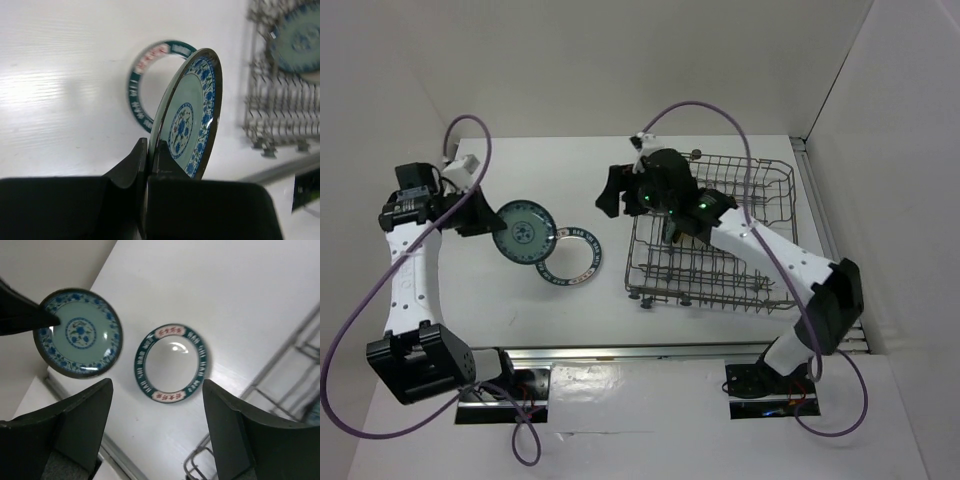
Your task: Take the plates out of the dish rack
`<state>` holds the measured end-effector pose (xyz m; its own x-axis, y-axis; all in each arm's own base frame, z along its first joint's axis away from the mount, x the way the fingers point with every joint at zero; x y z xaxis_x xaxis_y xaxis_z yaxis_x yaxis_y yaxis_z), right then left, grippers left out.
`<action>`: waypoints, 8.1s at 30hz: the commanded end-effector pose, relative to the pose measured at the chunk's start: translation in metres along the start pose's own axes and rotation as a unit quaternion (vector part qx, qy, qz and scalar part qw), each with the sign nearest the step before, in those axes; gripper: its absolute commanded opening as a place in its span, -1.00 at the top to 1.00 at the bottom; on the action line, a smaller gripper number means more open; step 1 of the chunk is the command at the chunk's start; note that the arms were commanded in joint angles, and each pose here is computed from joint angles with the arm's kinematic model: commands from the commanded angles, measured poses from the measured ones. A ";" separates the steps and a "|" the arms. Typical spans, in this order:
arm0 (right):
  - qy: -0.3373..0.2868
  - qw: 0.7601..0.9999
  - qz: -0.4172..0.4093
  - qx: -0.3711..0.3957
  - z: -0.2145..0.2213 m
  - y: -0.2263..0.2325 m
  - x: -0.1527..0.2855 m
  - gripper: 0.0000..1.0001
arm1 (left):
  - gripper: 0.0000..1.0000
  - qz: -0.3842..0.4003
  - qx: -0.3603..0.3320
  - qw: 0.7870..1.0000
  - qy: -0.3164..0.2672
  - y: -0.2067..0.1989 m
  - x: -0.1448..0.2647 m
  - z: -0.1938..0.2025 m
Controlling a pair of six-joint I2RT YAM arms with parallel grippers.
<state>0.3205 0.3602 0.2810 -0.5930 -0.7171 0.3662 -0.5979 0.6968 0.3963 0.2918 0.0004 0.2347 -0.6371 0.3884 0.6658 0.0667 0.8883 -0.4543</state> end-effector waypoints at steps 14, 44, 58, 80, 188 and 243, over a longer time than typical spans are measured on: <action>-0.046 0.919 0.386 -0.062 -0.012 -0.169 0.179 -0.73 | 1.00 -0.158 0.217 0.963 -0.038 0.179 -0.028 0.030; 0.064 0.886 0.448 -0.102 0.072 -0.282 0.150 -0.50 | -0.32 -0.161 0.235 0.958 0.038 0.195 -0.045 0.076; 0.097 0.851 0.502 -0.118 0.083 -0.317 0.138 1.00 | -0.51 -0.074 0.029 0.995 -0.057 0.084 0.031 -0.003; -0.077 0.980 -0.184 0.020 -0.051 0.001 0.058 1.00 | -1.00 0.176 -0.105 0.979 -0.019 -0.065 0.031 -0.008; 0.139 0.898 0.406 -0.100 0.067 -0.272 0.101 0.52 | -0.43 -0.111 0.015 0.994 0.011 0.082 0.028 0.017; 0.052 0.935 -0.352 -0.005 0.037 0.081 -0.024 0.78 | 1.00 0.187 -0.063 0.975 0.105 -0.055 -0.004 0.045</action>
<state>0.2653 0.4173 0.2267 0.0108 -0.9827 0.1851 -0.7418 0.1163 0.6604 0.2471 -0.0671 0.2364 -0.3663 0.7578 0.5399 0.4093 0.6523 -0.6380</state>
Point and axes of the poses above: each gripper's point midway between its finger pads, its own x axis back along the fingers, its own y axis along the line the jaws close on, z = x × y, the point moved 1 cm from there along x, back along the fingers, and after that the axes turned 5 degrees about x, right-handed, at the moved point
